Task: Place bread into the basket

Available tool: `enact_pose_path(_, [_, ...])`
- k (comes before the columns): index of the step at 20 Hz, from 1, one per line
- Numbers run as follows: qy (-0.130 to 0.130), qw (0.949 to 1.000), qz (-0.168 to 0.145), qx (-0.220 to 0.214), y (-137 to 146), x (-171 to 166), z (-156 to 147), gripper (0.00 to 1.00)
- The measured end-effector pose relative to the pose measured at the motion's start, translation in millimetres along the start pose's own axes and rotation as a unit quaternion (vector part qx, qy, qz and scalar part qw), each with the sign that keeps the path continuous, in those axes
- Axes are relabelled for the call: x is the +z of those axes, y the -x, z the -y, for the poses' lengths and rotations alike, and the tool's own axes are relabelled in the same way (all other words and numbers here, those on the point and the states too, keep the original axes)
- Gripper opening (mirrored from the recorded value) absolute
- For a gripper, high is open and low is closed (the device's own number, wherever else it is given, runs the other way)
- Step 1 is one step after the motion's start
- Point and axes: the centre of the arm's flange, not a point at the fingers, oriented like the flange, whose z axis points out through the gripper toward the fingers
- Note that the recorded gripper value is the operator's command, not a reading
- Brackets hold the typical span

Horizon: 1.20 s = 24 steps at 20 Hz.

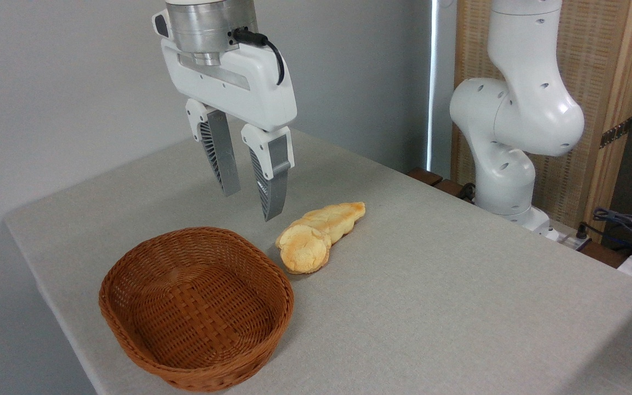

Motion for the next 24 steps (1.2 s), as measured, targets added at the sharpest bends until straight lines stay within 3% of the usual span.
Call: enact_pose_path(24, [-0.002, 1.0000, -0.003, 0.000, -4.1, -1.9, 3.5, 1.00])
